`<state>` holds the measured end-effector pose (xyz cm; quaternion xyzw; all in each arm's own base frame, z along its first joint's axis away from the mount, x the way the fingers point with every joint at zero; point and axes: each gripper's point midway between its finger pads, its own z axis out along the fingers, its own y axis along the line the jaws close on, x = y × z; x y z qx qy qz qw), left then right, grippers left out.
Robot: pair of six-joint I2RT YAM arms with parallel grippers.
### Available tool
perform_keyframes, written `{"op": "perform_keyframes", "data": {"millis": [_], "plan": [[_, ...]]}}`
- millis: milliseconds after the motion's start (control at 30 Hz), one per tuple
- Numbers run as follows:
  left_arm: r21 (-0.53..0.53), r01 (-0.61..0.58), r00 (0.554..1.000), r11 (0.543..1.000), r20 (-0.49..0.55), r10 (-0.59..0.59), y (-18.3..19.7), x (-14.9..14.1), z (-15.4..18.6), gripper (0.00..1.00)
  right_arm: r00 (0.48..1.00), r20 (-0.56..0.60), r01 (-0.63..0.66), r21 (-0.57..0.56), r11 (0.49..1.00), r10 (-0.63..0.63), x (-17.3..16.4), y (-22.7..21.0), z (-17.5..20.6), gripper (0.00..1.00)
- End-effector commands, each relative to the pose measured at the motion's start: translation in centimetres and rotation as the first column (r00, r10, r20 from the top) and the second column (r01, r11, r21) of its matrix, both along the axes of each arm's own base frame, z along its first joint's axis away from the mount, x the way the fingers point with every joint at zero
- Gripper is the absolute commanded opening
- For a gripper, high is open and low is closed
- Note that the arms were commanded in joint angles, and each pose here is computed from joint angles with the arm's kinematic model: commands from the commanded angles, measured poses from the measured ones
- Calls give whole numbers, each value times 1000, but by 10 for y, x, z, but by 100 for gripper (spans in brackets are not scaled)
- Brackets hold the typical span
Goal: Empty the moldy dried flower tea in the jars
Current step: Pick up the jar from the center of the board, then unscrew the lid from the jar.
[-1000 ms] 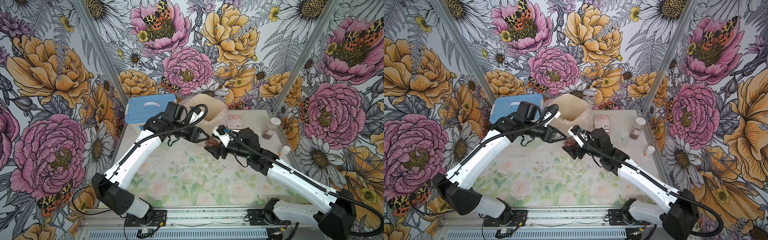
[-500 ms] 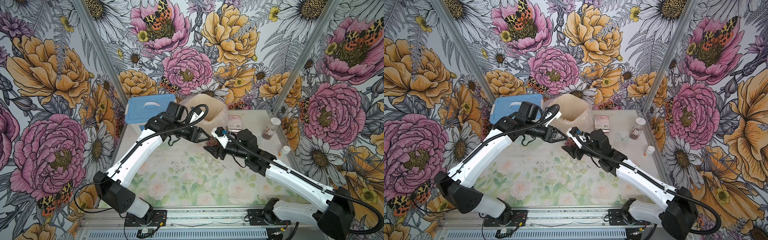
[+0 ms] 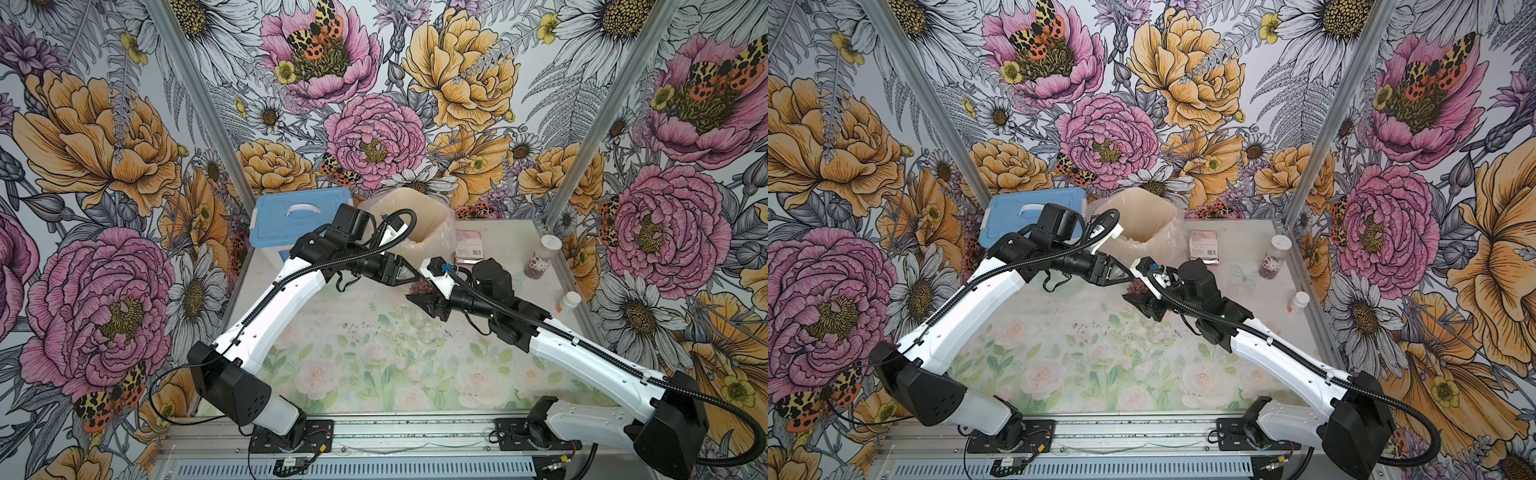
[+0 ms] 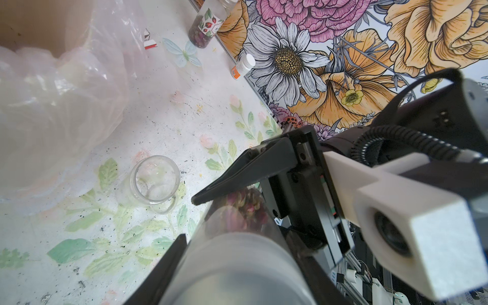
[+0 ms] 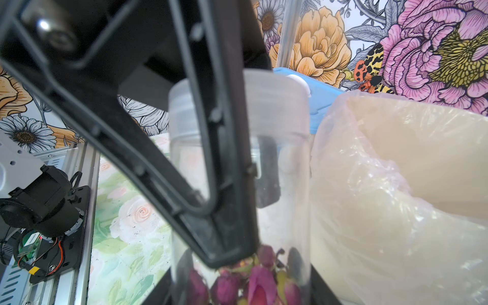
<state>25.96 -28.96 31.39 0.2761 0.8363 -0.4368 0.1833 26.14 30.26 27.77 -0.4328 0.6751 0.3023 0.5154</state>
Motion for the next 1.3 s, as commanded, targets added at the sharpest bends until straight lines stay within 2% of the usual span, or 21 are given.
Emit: {"op": "perform_keyframes", "data": {"millis": [0,133,200,400,567,767,833,1000,1100,1267], "plan": [[-38,26,1000,999,1,-26,-6,-2,7,40,1000,0,21,1,1000,-21,3,-1,-2,23],[-35,23,1000,999,16,-22,-5,-2,9,51,1000,-2,24,1,1000,-24,2,-3,-3,12],[-32,17,999,999,27,-16,-4,-1,11,59,1000,-3,25,0,1000,-25,1,-4,-4,8],[-16,-8,998,1000,68,10,2,1,14,78,999,-19,33,2,999,-33,0,-7,-8,3],[-10,-37,991,999,126,38,12,4,23,87,998,-46,35,13,999,-34,0,-10,-11,3],[-54,-84,953,995,288,96,49,12,48,91,995,-96,24,58,998,-18,-3,-22,-8,2],[-90,-54,932,994,352,83,56,8,59,91,993,-121,11,79,997,-1,-6,-27,-6,2],[-128,143,877,981,477,-66,52,-22,69,96,978,-178,-81,167,983,111,-21,-31,11,3],[-158,236,858,959,497,-130,46,-35,73,99,963,-205,-134,208,969,177,-30,-28,23,3],[-187,327,850,926,485,-203,32,-44,72,99,947,-219,-180,238,954,233,-39,-25,32,3]]}}
